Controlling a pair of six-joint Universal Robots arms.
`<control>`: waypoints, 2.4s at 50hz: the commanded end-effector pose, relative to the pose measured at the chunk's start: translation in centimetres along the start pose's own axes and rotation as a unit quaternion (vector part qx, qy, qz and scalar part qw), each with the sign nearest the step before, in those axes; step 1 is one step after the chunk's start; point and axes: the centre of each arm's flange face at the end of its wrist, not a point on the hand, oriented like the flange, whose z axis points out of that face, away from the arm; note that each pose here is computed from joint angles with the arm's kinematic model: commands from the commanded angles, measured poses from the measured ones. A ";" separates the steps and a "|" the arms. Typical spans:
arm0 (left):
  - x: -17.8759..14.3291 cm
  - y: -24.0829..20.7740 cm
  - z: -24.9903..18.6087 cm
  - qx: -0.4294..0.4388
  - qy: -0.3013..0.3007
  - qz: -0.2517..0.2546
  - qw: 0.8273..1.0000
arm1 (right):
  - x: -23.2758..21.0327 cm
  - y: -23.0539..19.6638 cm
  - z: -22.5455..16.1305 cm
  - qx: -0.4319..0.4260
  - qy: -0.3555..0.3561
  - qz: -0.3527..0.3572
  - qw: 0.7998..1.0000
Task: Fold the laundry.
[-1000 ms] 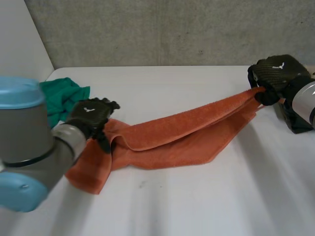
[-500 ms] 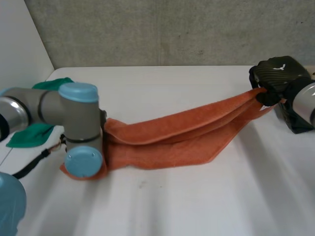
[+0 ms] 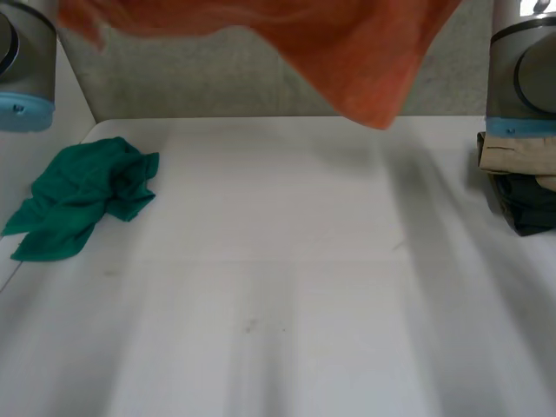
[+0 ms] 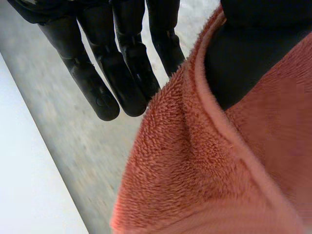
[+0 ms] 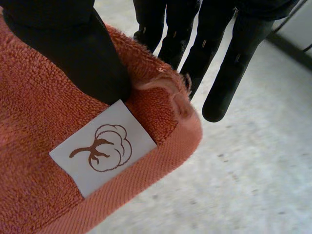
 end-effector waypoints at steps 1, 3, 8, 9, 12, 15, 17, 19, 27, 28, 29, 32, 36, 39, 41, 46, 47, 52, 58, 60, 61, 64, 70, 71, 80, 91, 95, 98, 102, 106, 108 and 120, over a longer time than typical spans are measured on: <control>1.0 7.2 -4.6 -0.132 0.036 0.018 0.991 | -2.2 3.2 -5.4 -0.136 -0.093 0.019 0.986; 1.2 9.6 -6.3 -0.170 0.046 0.037 0.984 | -2.5 4.7 -7.7 -0.182 -0.113 0.021 0.977; 2.1 15.4 -10.9 -0.250 0.090 0.089 0.960 | -2.7 7.7 -12.8 -0.280 -0.155 0.020 0.947; 2.3 16.2 -11.6 -0.262 0.099 0.097 0.955 | -2.6 8.1 -13.5 -0.292 -0.161 0.019 0.942; 2.5 19.3 -14.0 -0.298 0.132 0.128 0.937 | -2.5 9.2 -16.1 -0.334 -0.186 0.009 0.924; 2.5 22.0 -15.9 -0.325 0.163 0.155 0.919 | -2.3 10.1 -18.1 -0.363 -0.209 -0.009 0.908; 2.4 23.0 -16.6 -0.335 0.176 0.164 0.911 | -2.2 10.5 -18.9 -0.375 -0.219 -0.018 0.901; 2.1 24.1 -17.2 -0.344 0.185 0.180 0.903 | -2.0 10.9 -19.8 -0.388 -0.230 -0.032 0.892; 1.7 24.0 -17.2 -0.346 0.185 0.222 0.893 | -1.8 11.2 -21.1 -0.419 -0.247 -0.046 0.872; 1.6 23.9 -17.1 -0.346 0.181 0.225 0.893 | -1.7 11.2 -21.1 -0.421 -0.247 -0.045 0.872; 1.4 23.8 -17.0 -0.347 0.177 0.227 0.893 | -1.7 11.2 -21.1 -0.421 -0.246 -0.044 0.872; 0.7 23.4 -16.8 -0.353 0.155 0.237 0.892 | -1.8 11.1 -21.2 -0.425 -0.246 -0.042 0.870; -0.7 23.0 -16.7 -0.363 0.131 0.246 0.889 | -1.8 10.9 -21.1 -0.424 -0.246 -0.044 0.871; -1.7 22.8 -16.8 -0.368 0.123 0.245 0.889 | -1.7 10.8 -21.1 -0.427 -0.247 -0.044 0.869; -1.9 22.7 -17.1 -0.372 0.126 0.242 0.887 | -1.7 10.6 -21.1 -0.429 -0.250 -0.042 0.867; -1.9 22.9 -17.7 -0.371 0.154 0.225 0.888 | -1.8 10.6 -21.4 -0.435 -0.254 -0.040 0.863; -1.6 22.8 -18.0 -0.368 0.174 0.218 0.887 | -1.7 10.5 -21.4 -0.438 -0.253 -0.041 0.862; -1.8 21.6 -18.6 -0.385 0.205 0.211 0.875 | -1.2 10.3 -21.2 -0.445 -0.255 -0.048 0.857; -3.4 18.1 -20.1 -0.437 0.220 0.215 0.845 | 0.7 8.3 -20.8 -0.466 -0.285 -0.091 0.833; -3.8 16.2 -21.2 -0.462 0.242 0.219 0.825 | 1.5 7.0 -21.4 -0.485 -0.318 -0.118 0.806; -3.8 15.5 -21.7 -0.471 0.253 0.220 0.816 | 1.7 6.5 -21.7 -0.493 -0.333 -0.129 0.793; -3.9 11.6 -25.0 -0.535 0.329 0.219 0.747 | 3.0 3.7 -24.9 -0.559 -0.435 -0.167 0.686; -3.7 7.8 -27.8 -0.581 0.433 0.198 0.660 | 4.2 2.4 -26.0 -0.575 -0.492 -0.185 0.627; -3.6 7.8 -27.3 -0.565 0.435 0.204 0.671 | 4.3 2.8 -25.6 -0.572 -0.479 -0.188 0.638; -1.8 9.7 -21.9 -0.490 0.371 0.227 0.755 | 3.4 7.0 -23.7 -0.560 -0.412 -0.193 0.692; -1.7 8.1 -7.9 -0.293 0.180 0.243 0.907 | 2.3 8.9 -12.1 -0.401 -0.235 -0.174 0.868; -3.4 4.8 -3.0 -0.186 0.074 0.212 0.957 | 3.3 6.9 -6.0 -0.277 -0.132 -0.146 0.940; -4.9 1.5 -0.7 -0.102 -0.006 0.156 0.982 | 4.3 4.9 -2.7 -0.179 -0.060 -0.115 0.975; -5.7 -1.0 0.7 -0.010 -0.050 0.091 0.995 | 4.5 2.1 -0.4 -0.084 -0.011 -0.082 0.993; -5.5 -0.6 0.7 0.003 -0.047 0.068 0.997 | 4.1 1.6 -0.2 -0.075 -0.017 -0.088 0.993; -5.4 0.1 0.5 -0.007 -0.045 0.068 0.997 | 4.0 1.8 -0.4 -0.080 -0.022 -0.089 0.993; -3.0 10.6 -4.5 -0.159 0.017 0.063 0.985 | 1.3 8.7 -6.6 -0.227 -0.107 -0.080 0.965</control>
